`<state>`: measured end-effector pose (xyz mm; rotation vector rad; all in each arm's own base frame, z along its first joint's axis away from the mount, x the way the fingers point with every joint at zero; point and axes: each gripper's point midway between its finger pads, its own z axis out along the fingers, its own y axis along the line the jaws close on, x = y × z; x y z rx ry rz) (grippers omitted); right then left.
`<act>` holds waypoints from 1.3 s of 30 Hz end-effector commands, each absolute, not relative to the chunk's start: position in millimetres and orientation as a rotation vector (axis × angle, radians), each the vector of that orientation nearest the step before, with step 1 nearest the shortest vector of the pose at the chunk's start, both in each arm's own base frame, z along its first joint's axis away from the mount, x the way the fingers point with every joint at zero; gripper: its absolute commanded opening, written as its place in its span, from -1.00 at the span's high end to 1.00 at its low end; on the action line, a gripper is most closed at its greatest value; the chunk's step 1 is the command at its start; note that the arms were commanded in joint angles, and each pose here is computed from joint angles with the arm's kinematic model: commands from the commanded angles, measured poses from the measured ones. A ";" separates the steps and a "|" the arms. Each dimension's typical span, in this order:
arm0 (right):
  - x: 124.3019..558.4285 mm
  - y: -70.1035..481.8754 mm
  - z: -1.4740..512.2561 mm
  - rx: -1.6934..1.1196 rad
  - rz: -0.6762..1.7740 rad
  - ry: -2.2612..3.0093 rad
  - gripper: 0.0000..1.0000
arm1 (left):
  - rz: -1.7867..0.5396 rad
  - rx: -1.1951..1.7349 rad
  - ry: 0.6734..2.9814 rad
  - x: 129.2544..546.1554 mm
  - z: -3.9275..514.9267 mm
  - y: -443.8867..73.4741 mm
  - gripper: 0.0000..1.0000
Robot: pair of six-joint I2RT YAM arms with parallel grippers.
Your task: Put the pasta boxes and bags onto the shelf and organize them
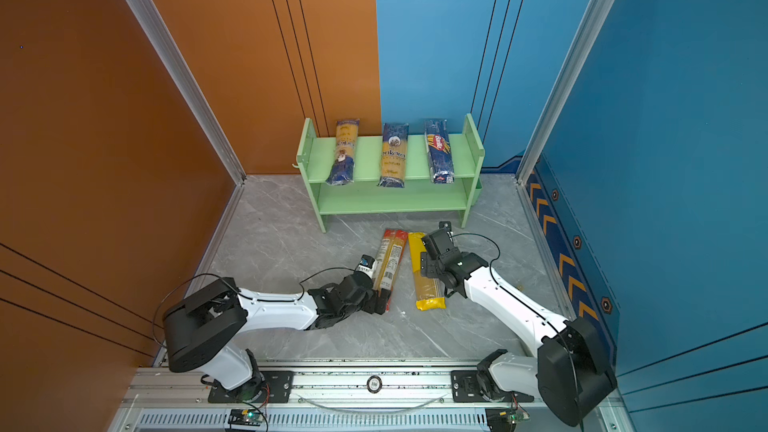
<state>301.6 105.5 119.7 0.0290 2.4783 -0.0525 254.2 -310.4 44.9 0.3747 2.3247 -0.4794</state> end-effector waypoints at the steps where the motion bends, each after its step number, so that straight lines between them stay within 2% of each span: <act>1: 293.9 99.6 116.0 0.016 -0.065 2.500 -0.82 | -0.450 0.378 2.278 262.5 50.1 -318.0 -0.96; 39: 289.7 95.0 109.8 0.046 -0.045 2.501 -0.82 | -0.371 0.324 2.326 260.3 11.8 -319.4 -0.96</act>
